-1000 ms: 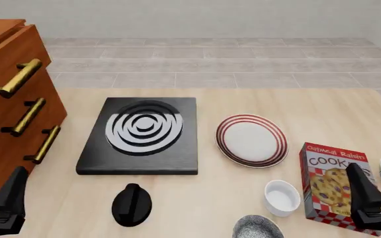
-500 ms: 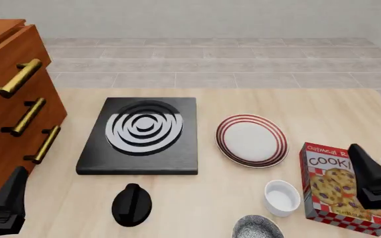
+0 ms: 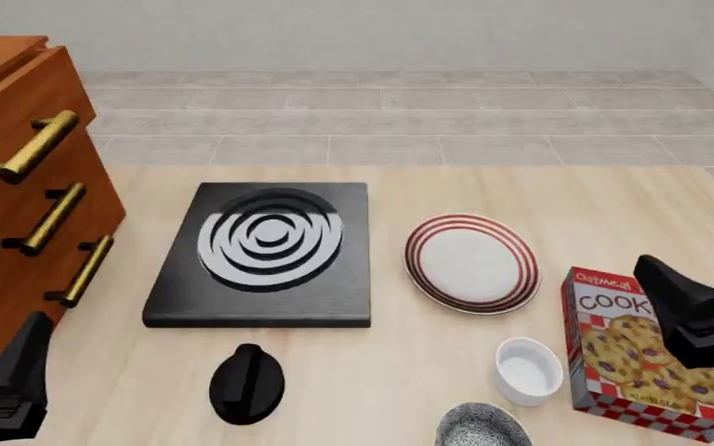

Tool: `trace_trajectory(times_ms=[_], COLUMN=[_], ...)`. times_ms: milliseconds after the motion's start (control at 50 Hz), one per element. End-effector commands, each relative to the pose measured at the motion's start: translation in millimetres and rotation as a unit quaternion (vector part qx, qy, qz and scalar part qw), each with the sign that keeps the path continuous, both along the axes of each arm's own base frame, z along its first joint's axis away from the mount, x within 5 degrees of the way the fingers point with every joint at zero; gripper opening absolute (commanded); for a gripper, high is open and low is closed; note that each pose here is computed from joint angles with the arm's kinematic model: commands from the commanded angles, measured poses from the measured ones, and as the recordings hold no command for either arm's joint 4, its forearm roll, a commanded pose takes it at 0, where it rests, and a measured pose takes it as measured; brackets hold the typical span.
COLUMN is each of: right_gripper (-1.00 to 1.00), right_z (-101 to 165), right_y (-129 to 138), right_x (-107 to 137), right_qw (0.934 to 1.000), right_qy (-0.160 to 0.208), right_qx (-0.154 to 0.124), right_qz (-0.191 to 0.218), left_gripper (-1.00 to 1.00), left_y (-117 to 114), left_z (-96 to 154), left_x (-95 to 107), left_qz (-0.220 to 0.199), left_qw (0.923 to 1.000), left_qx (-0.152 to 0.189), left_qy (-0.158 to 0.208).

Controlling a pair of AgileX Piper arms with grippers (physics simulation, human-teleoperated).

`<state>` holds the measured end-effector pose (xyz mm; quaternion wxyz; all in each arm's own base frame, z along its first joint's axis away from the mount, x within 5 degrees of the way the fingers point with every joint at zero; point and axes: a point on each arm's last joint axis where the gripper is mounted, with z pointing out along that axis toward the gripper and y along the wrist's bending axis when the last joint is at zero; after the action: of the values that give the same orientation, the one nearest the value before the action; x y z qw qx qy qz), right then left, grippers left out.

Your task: Pick the akita bowl next to the ramekin and place it on the plate.

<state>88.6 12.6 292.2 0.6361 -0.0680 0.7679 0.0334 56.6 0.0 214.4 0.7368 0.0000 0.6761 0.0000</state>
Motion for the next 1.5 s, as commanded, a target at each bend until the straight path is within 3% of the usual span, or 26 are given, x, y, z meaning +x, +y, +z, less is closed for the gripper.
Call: trace_trajectory(times_ms=[20,320,440,980,1080,1500], right_gripper=[1.0,1.0,1.0,1.0,1.0,1.0], right_z=[4,27,19,33,26,21], right_y=[2,2,3,3,4,5], right_x=[-5,-17,-16,-31,-34,-39], right_qw=[0.9993,0.9982,0.9956,0.9877,0.9832,0.9756], right_qy=[0.033,0.054,0.088,0.146,0.172,0.208], right_qx=[-0.007,0.0,0.001,-0.009,-0.002,0.016], right_qz=[0.018,0.024,0.031,0.054,0.063,0.068], left_gripper=[1.0,1.0,1.0,1.0,1.0,1.0], left_y=[0,0,0,0,0,0], left_z=[0,0,0,0,0,0], left_x=[0,0,0,0,0,0], left_qz=[0.0,0.0,0.0,0.0,0.0,0.0], left_qw=[1.0,1.0,1.0,1.0,1.0,1.0], left_qx=[0.0,0.0,0.0,0.0,0.0,0.0], left_qy=[0.0,0.0,0.0,0.0,0.0,0.0])
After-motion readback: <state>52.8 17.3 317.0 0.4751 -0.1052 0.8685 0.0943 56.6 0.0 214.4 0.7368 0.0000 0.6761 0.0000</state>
